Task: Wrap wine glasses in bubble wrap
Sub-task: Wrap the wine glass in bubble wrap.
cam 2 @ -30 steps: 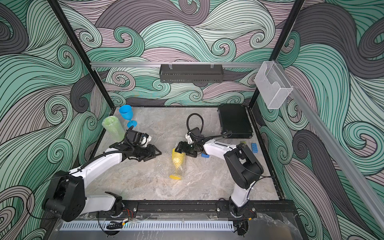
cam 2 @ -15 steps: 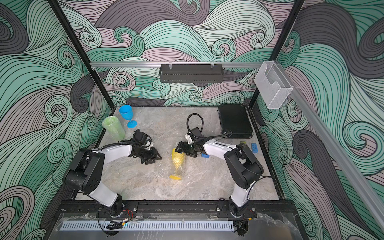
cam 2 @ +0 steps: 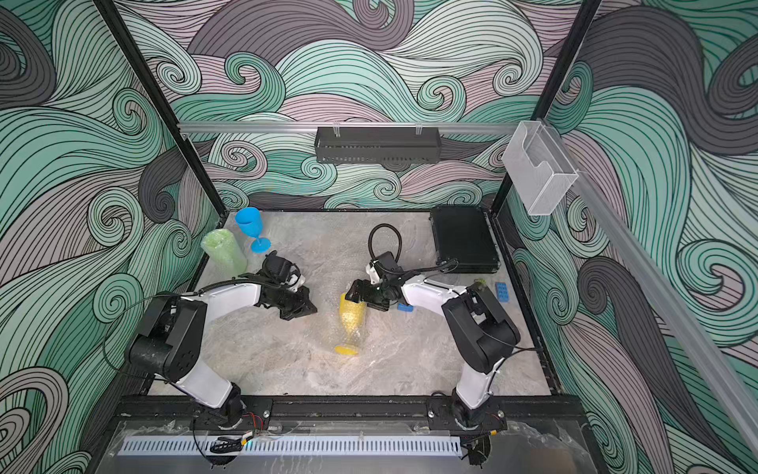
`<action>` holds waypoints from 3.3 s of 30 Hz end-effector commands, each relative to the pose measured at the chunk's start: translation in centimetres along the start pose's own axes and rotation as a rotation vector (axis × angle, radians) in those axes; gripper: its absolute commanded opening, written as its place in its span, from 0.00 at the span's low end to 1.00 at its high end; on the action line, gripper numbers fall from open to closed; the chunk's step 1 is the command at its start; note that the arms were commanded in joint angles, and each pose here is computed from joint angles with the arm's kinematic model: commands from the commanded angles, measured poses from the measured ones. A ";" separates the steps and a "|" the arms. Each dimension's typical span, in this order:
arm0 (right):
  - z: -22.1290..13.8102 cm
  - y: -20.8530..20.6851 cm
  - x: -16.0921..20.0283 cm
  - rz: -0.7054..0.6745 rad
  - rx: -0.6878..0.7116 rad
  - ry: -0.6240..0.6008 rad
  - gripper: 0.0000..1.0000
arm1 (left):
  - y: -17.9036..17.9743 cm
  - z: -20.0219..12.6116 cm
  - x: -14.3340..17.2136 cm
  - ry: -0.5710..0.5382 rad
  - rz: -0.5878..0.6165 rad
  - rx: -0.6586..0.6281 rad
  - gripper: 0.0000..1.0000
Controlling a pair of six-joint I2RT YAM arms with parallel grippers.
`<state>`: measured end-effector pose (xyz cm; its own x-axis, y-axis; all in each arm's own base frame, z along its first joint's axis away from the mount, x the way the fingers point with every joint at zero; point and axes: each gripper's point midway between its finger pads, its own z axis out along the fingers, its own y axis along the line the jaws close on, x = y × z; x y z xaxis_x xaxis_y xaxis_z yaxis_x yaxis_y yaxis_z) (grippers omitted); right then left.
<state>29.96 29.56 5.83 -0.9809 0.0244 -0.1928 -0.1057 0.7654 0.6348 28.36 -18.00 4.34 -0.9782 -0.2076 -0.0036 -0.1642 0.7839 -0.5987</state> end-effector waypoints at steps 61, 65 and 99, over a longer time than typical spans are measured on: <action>0.4 -1.7 2.0 0.059 0.083 0.070 0.84 | -12.6 3.6 3.9 0.219 0.204 0.258 0.21; -0.8 -0.5 1.7 0.047 0.059 0.053 0.85 | -11.8 4.3 3.7 0.223 0.201 0.220 0.22; -1.4 -2.3 2.0 0.080 0.089 0.046 0.78 | -15.5 2.6 3.8 0.241 0.250 0.312 0.12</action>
<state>28.85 27.24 6.44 -0.9862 0.0699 -0.1503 -0.0340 0.8023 0.5959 26.77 -30.89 9.46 -0.9937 0.1044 0.0414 0.0330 0.6242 -0.7806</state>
